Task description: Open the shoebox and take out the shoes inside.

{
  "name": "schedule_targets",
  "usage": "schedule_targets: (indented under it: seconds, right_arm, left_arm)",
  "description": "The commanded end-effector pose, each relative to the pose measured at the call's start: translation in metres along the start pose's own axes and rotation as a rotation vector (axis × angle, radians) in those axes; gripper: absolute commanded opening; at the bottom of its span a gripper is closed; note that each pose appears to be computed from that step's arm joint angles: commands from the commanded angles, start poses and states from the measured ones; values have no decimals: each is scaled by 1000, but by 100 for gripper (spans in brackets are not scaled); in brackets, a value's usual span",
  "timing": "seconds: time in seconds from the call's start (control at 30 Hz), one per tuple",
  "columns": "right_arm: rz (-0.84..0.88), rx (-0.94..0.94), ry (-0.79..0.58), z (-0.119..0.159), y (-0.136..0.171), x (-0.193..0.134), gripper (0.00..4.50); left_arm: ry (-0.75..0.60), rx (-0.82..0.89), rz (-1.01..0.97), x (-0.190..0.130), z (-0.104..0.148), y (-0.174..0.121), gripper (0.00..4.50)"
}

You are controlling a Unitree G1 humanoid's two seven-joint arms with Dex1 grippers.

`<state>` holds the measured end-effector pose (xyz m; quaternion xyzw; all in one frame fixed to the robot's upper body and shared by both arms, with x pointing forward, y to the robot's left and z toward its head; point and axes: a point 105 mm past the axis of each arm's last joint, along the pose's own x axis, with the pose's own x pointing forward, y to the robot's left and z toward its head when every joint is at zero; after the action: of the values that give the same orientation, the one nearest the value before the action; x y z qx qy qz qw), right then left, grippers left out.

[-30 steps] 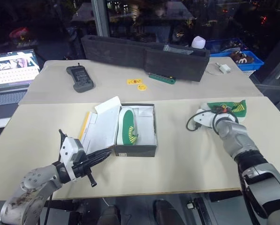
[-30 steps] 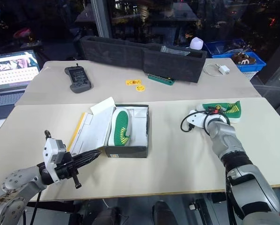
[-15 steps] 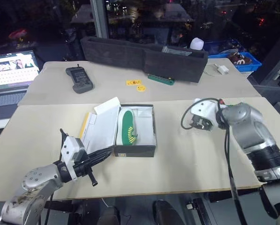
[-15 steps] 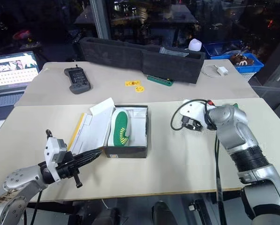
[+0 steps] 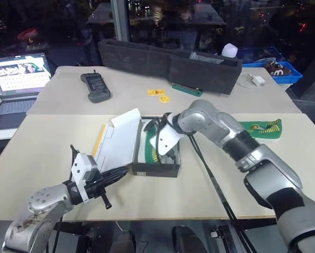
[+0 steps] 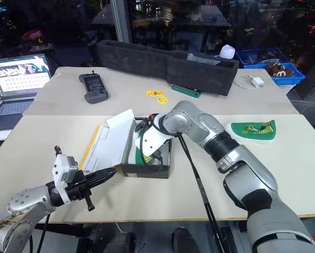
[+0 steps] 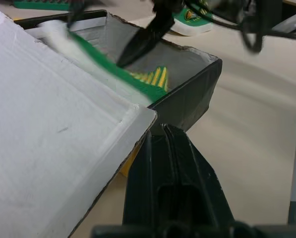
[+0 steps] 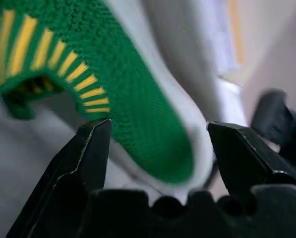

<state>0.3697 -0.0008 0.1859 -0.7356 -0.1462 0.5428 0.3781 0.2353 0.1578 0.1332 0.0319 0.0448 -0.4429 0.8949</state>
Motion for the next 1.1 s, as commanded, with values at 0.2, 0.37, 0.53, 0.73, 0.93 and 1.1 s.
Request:
schedule_targets:
  seconds: [0.2,0.37,0.53,0.73,0.93,1.1]
  right_arm:
    - [-4,-127,-1,-2,-11,8,374]
    - [19,-151,-26,6,-1,18,374]
    - [88,-163,-85,21,21,33,374]
    - [139,-126,-112,23,39,35,374]
    - [117,-96,-109,21,36,33,276]
    - [89,-89,-112,22,31,32,108]
  left_arm:
    - [-26,24,29,-5,5,-3,2]
    - [-24,21,36,-6,4,-3,2]
    - [-20,20,36,-6,4,-3,2]
    - [-19,18,37,-7,3,-2,2]
    - [-20,17,35,-6,2,-1,2]
    - [-21,17,32,-5,2,-1,2]
